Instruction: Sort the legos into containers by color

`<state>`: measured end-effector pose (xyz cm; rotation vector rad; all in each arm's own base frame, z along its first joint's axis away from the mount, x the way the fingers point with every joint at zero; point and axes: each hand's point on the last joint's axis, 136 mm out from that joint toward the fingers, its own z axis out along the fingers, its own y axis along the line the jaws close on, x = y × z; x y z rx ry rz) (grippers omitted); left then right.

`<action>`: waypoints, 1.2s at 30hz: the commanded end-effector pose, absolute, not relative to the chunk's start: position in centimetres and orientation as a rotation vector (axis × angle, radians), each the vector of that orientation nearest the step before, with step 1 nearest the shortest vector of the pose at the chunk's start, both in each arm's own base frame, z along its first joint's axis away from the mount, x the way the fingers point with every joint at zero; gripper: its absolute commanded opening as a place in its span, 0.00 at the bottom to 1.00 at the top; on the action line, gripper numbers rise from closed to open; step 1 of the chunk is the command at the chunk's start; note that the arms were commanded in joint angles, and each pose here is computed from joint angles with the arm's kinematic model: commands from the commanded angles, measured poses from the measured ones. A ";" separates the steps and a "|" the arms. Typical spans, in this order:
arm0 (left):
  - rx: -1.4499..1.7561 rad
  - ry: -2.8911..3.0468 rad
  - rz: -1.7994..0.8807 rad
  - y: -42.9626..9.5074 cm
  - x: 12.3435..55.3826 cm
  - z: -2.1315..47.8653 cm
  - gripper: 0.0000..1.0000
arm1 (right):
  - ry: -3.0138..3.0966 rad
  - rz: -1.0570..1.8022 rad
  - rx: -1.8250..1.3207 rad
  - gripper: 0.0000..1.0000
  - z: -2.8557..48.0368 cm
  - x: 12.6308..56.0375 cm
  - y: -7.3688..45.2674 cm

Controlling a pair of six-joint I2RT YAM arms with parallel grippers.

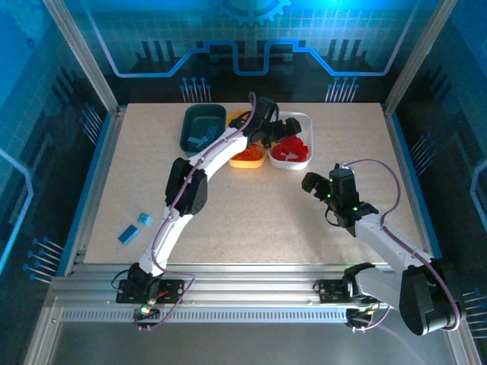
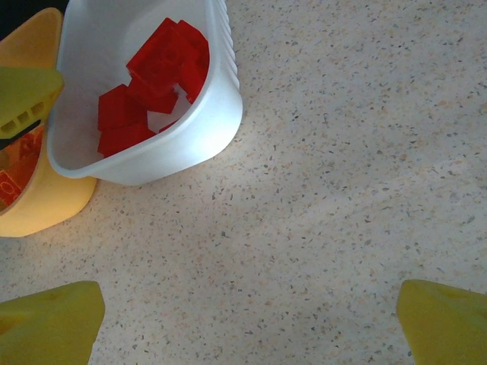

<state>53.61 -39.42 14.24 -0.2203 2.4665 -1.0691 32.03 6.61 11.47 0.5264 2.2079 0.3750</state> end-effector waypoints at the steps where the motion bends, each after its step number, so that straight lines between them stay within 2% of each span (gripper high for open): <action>1: -0.089 2.361 -1.096 -37.6 51.3 22.6 0.94 | 2.190 0.407 0.523 1.00 12.0 32.1 6.8; 3: -0.131 2.347 -1.028 -34.7 49.4 24.4 0.94 | 2.190 0.410 0.507 1.00 12.2 32.1 7.0; 5: -0.295 2.359 -0.952 -29.7 47.4 24.2 0.94 | 2.186 0.408 0.486 1.00 12.5 32.1 7.4; 8: -0.777 2.363 -0.832 -18.5 43.2 20.4 0.94 | 2.187 0.410 0.449 1.00 12.7 32.1 8.1; 11: -1.350 2.291 -0.613 -6.0 36.1 14.3 0.94 | 2.197 0.414 0.425 1.00 12.7 32.2 8.8; 14: -1.747 2.122 -0.548 1.3 29.5 10.4 0.94 | 2.204 0.423 0.404 1.00 12.7 32.2 9.3; 15: -1.837 2.064 -0.511 3.0 27.7 9.6 0.97 | 2.203 0.426 0.396 1.00 12.9 32.2 9.5; 17: -1.979 1.987 -0.497 4.8 25.6 8.4 0.99 | 2.202 0.430 0.383 1.00 13.0 32.2 9.8; 20: -2.105 1.903 -0.476 6.3 24.5 7.7 0.99 | 2.201 0.429 0.372 1.00 13.2 32.2 9.9; 26: -2.085 1.951 -0.323 9.7 25.7 7.6 0.99 | 2.193 0.430 0.368 1.00 13.5 32.1 9.9; 33: -2.093 2.073 -0.307 9.5 26.1 4.7 0.95 | 2.194 0.424 0.370 1.00 13.5 32.1 9.8; 36: -2.110 2.090 -0.331 9.0 25.9 3.4 0.89 | 2.199 0.427 0.370 1.00 13.4 32.1 9.9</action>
